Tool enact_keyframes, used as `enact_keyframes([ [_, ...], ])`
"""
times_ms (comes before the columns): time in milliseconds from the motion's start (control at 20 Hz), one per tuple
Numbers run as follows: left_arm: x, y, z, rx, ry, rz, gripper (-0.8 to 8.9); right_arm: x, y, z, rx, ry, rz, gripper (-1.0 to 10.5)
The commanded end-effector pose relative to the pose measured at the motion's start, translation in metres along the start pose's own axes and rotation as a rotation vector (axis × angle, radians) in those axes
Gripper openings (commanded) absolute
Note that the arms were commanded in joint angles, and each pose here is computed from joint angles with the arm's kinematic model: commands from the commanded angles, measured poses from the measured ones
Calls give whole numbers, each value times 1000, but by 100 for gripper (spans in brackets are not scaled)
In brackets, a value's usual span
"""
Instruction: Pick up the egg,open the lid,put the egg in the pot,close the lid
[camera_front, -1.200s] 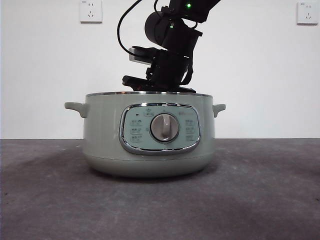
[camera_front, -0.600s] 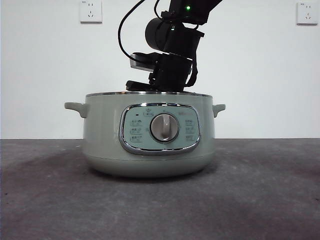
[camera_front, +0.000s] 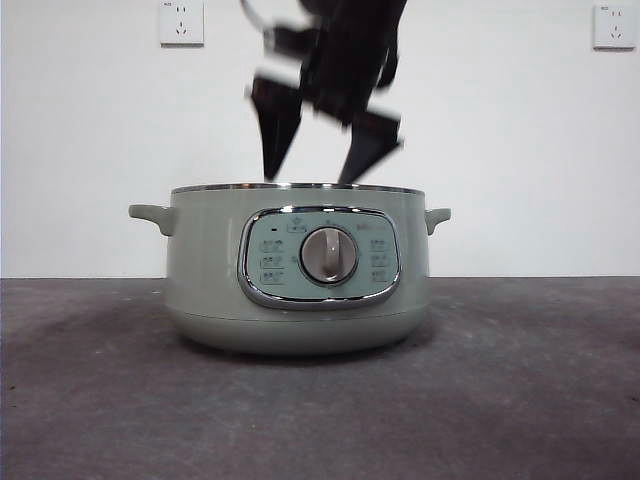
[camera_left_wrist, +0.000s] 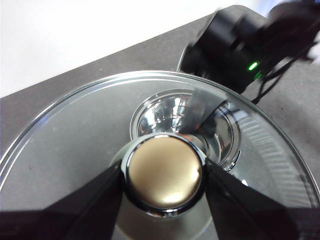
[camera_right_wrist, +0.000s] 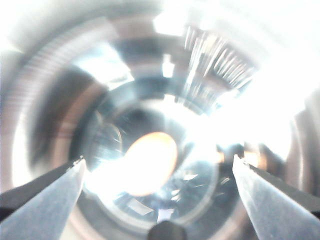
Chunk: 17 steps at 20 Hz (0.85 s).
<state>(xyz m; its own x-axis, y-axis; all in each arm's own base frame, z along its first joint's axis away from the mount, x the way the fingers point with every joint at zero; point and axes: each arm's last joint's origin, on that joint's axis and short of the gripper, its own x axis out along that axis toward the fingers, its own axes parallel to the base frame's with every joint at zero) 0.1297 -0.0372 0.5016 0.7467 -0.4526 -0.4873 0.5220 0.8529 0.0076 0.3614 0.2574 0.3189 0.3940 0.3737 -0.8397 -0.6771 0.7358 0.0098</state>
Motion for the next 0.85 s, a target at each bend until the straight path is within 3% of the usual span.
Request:
enact_keyframes([
  [50,0,0,8,19,-58,-9,-7,-69,2,4,-7,-146,-17,501],
  [300,51,-2,22,71,2,-102,-6,-203,7,-33,18,-322,-67,501],
  [550,118,-7,35,101,36,-175,-7,-270,20,-79,1,-339,-71,501],
  [850,193,-12,39,120,64,-220,-6,-336,35,-133,3,-457,-82,501],
])
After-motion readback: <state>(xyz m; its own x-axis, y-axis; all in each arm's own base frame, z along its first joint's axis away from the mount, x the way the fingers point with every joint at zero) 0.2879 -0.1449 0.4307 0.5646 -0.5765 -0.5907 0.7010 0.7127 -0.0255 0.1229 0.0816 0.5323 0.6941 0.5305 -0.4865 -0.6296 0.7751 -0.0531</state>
